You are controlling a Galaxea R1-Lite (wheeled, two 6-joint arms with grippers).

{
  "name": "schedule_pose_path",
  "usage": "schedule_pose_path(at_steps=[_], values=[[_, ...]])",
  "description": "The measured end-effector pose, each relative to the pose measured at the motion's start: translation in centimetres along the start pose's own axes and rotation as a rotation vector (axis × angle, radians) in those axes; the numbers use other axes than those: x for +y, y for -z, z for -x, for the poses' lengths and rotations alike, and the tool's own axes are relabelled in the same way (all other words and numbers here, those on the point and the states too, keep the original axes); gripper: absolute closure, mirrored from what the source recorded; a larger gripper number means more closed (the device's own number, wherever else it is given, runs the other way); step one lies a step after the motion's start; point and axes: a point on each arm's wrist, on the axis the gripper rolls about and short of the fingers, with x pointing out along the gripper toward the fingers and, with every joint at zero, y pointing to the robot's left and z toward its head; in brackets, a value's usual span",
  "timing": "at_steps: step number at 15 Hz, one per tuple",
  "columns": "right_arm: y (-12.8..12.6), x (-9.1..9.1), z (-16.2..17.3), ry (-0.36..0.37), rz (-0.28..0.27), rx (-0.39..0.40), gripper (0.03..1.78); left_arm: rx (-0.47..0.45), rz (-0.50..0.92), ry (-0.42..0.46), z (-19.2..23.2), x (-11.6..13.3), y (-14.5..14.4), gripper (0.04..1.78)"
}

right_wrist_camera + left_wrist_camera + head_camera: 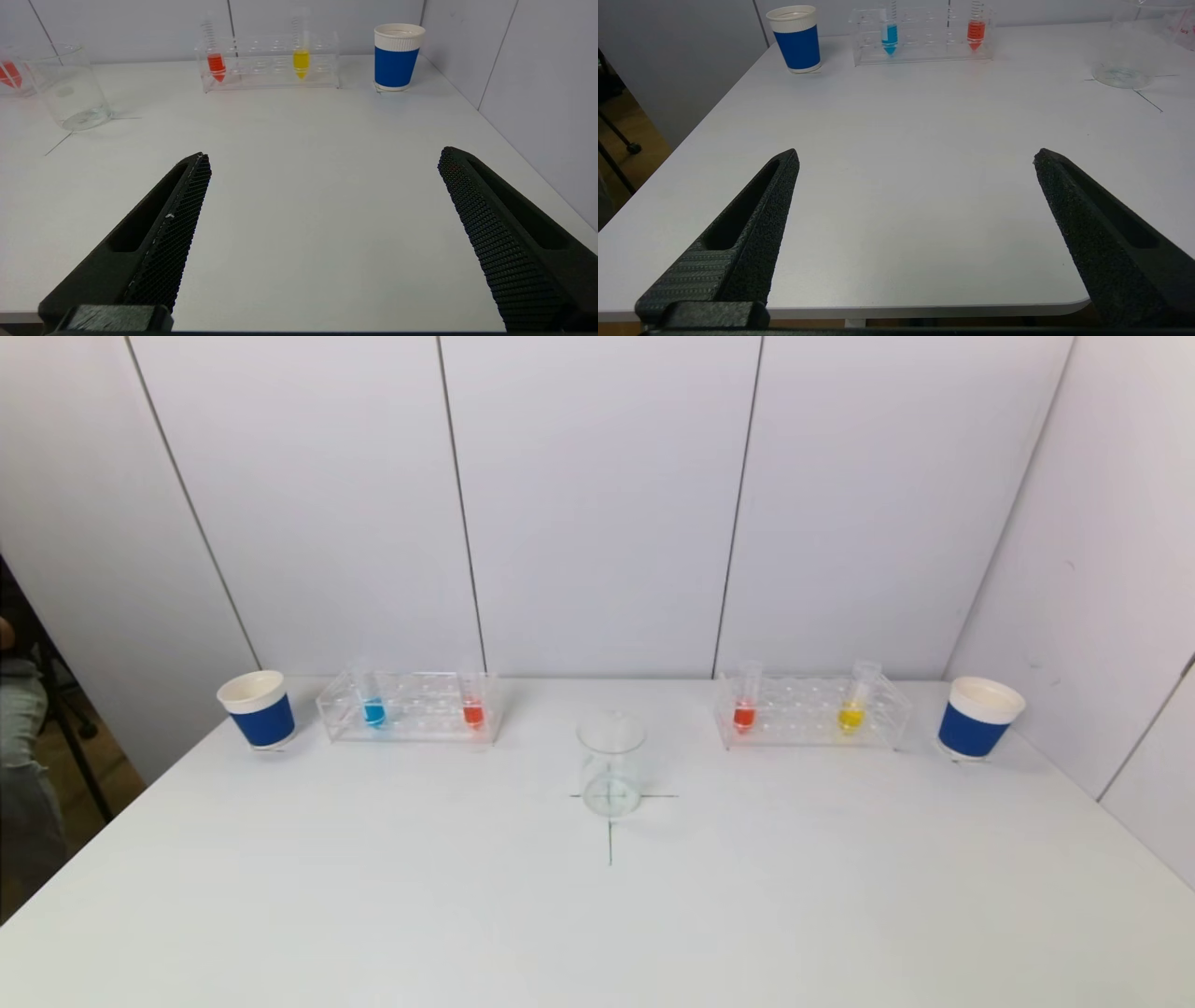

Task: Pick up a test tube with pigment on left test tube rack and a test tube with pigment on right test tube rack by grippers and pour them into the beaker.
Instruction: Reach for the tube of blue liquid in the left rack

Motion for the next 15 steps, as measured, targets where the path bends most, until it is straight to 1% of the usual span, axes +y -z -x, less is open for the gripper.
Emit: schedule_pose_path(at_steps=[15], values=[[0.00, 0.00, 0.00, 0.000, 0.000, 0.000, 0.04, 0.006, -0.016, 0.012, 0.04, -0.03, -0.03, 0.06]])
